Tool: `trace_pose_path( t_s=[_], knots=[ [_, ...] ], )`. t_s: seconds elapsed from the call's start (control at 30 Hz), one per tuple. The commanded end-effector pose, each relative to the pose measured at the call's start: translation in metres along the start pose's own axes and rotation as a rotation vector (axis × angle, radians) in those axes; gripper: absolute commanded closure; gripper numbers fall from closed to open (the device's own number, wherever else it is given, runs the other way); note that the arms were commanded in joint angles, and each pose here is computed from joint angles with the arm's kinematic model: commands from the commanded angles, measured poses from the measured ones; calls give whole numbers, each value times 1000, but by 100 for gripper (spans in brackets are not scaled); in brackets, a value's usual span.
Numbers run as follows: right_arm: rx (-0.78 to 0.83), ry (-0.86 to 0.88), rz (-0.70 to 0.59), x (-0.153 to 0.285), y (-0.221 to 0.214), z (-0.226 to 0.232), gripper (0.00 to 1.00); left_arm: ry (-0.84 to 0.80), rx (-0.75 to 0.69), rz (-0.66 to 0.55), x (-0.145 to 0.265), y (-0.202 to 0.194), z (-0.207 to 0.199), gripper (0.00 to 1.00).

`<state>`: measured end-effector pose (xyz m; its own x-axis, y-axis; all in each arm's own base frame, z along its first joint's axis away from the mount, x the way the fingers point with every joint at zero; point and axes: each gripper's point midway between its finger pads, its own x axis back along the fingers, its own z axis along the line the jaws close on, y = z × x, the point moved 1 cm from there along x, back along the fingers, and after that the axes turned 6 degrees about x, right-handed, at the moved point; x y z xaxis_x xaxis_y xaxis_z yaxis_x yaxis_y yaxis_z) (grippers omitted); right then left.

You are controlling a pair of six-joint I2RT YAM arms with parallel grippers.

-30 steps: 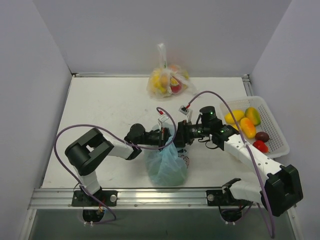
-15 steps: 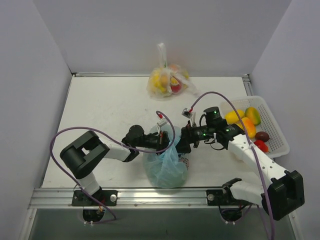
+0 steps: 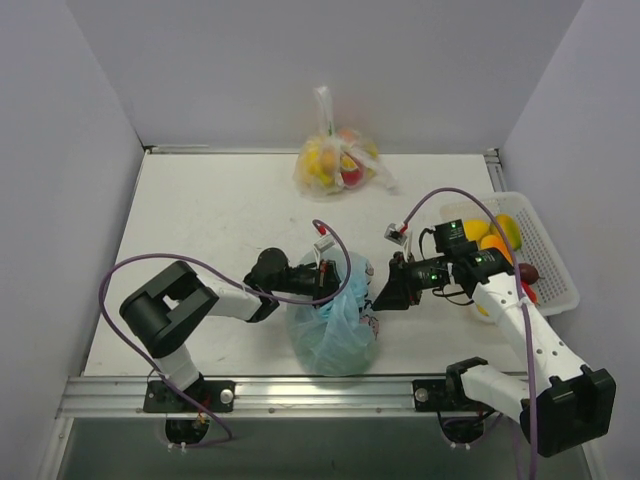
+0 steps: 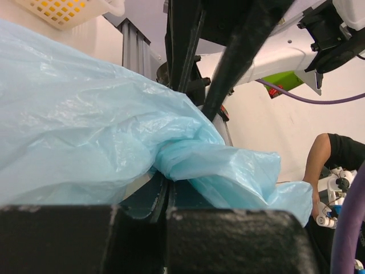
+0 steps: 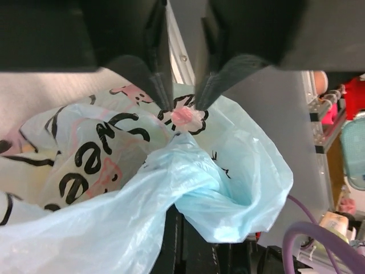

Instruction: Place the fake fruits into the plastic bag and tie a complex knot

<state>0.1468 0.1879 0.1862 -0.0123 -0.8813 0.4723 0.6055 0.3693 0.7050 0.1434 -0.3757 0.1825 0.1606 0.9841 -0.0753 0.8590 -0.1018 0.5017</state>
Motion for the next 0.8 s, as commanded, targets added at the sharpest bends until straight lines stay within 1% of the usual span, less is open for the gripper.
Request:
trace_pose_path(
  t_s=[0.0,0.03,0.07,0.1,0.13,0.17,0.23,0.3,0.37,0.5,0.67,0.77],
  knots=[
    [-52,59,-3,-1,-8,9,80,-63,-74,3,-4,9,-17,100],
    [-52,58,-24,-4,-5,4,81,-69,-77,9,-5,9,-18,100],
    [-92,58,-33,-6,-2,3,82,-71,-80,11,-6,9,-18,100],
    [-105,54,-46,-8,2,1,86,-75,-81,14,-7,8,-19,100],
    [-86,40,-77,-11,9,-6,86,-73,-77,15,-7,7,-18,100],
    [-119,38,-89,-12,12,-7,86,-77,-78,15,-7,7,-19,100],
    [-114,46,-105,-15,18,-10,86,-78,-75,15,-8,7,-18,100],
    [-139,54,-110,-19,21,-10,85,-81,-80,13,-9,8,-19,100],
    [-111,57,-131,-22,29,-11,84,-84,-77,19,-10,7,-19,100],
    [-97,75,-133,-29,34,-6,83,-85,-74,19,-11,6,-19,100],
    [-111,89,-140,-37,37,-2,81,-91,-78,29,-12,2,-20,100],
    [-121,96,-146,-40,40,0,78,-94,-83,28,-12,2,-21,100]
  ],
)
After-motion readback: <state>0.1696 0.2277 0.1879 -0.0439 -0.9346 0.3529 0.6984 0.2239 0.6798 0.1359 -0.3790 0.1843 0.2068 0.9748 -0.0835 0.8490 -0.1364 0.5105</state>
